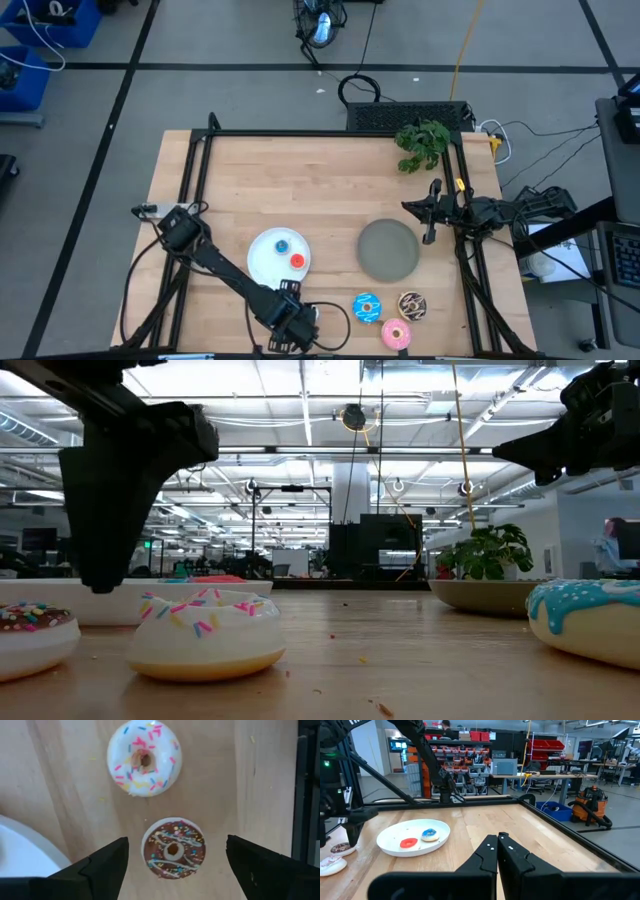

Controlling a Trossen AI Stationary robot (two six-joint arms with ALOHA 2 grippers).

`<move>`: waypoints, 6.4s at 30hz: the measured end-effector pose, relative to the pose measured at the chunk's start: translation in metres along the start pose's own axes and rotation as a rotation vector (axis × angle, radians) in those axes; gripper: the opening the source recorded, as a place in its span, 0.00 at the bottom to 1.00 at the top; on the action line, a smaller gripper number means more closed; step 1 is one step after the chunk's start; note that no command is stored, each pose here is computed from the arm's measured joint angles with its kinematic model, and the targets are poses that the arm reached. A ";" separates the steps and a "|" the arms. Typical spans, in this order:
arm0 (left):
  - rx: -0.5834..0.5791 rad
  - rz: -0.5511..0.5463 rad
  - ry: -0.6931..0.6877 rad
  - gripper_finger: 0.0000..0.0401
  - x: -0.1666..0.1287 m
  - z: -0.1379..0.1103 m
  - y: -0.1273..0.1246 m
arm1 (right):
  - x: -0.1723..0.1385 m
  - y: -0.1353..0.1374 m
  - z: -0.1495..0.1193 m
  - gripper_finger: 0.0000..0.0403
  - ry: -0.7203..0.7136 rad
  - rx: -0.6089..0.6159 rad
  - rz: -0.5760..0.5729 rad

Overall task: Pick & Place donuts
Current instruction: Put the small brown donut on the white plate, then put the small white donut on the white plate

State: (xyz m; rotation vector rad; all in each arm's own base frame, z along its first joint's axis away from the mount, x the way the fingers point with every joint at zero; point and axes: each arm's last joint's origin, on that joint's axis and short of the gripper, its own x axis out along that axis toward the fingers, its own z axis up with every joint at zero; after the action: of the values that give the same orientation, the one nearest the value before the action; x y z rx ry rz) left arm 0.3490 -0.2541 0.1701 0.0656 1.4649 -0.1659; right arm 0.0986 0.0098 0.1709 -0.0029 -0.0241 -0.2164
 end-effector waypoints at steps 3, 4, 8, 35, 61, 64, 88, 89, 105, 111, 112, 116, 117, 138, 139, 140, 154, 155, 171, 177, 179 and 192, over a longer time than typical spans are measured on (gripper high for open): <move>-0.019 0.003 0.002 0.83 0.002 -0.001 0.001 | 0.000 0.000 0.000 0.00 0.000 0.001 0.000; -0.026 0.007 0.010 0.83 0.003 -0.003 0.002 | 0.000 0.000 0.000 0.00 0.000 0.001 0.000; -0.056 -0.030 0.048 0.83 0.013 -0.008 0.003 | 0.000 0.000 0.000 0.00 -0.001 0.001 0.000; -0.054 -0.034 0.005 0.53 0.027 -0.008 0.010 | 0.000 0.000 0.000 0.00 -0.002 0.001 0.000; -0.275 0.032 -0.134 0.44 -0.156 -0.057 0.043 | 0.000 0.000 0.000 0.00 -0.003 0.002 0.000; -0.341 0.064 -0.156 0.43 -0.176 -0.072 0.053 | 0.000 0.000 0.000 0.00 -0.002 0.001 0.000; -0.329 0.179 -0.029 0.38 -0.163 -0.072 0.115 | 0.000 0.000 0.000 0.00 -0.002 0.001 0.002; -0.319 0.159 -0.036 0.38 -0.156 -0.069 0.119 | 0.000 0.000 0.000 0.00 -0.002 0.001 0.002; -0.299 -0.015 0.012 0.38 -0.040 -0.085 0.137 | 0.000 0.000 0.000 0.00 -0.002 0.001 0.001; -0.352 0.010 0.011 0.38 -0.026 -0.093 0.139 | 0.000 0.000 0.000 0.00 -0.002 0.001 0.001; -0.354 0.016 0.015 0.38 -0.025 -0.094 0.140 | 0.000 0.000 0.000 0.00 -0.001 0.001 0.001; -0.354 0.042 0.007 0.38 -0.023 -0.095 0.141 | 0.000 0.000 0.000 0.00 -0.002 0.001 0.001; -0.354 0.047 0.003 0.38 -0.023 -0.095 0.141 | 0.000 0.000 0.000 0.00 -0.002 0.001 0.001; -0.315 0.002 0.008 0.38 -0.023 -0.095 0.136 | 0.000 0.000 0.000 0.00 -0.002 0.001 0.000; -0.315 0.002 0.008 0.38 -0.023 -0.095 0.136 | 0.000 0.000 0.000 0.00 -0.002 0.001 0.000; -0.315 0.002 0.009 0.38 -0.023 -0.095 0.136 | 0.000 0.000 0.000 0.00 -0.002 0.001 0.000; -0.315 0.006 -0.004 0.39 -0.014 -0.099 0.136 | 0.000 0.000 0.000 0.00 -0.003 0.001 0.000; -0.316 0.006 -0.004 0.40 -0.014 -0.099 0.136 | 0.000 0.000 0.000 0.00 -0.003 0.001 0.000; -0.314 0.034 -0.020 0.80 -0.015 -0.098 0.137 | 0.000 0.000 0.000 0.00 -0.002 0.001 0.000; -0.278 0.024 -0.057 0.81 -0.040 -0.081 0.133 | 0.000 0.000 0.000 0.00 -0.002 0.001 0.000; -0.276 0.032 -0.089 0.79 -0.054 -0.073 0.131 | 0.000 0.000 0.000 0.00 -0.003 0.001 0.000; -0.281 -0.045 -0.171 0.30 -0.104 -0.054 0.109 | 0.000 0.000 0.000 0.00 -0.003 0.001 0.001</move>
State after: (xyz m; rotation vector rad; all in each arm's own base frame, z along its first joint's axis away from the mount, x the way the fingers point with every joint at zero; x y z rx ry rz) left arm 0.3021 -0.1312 0.2617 -0.2052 1.3073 -0.0011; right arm 0.0985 0.0099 0.1712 -0.0018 -0.0271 -0.2157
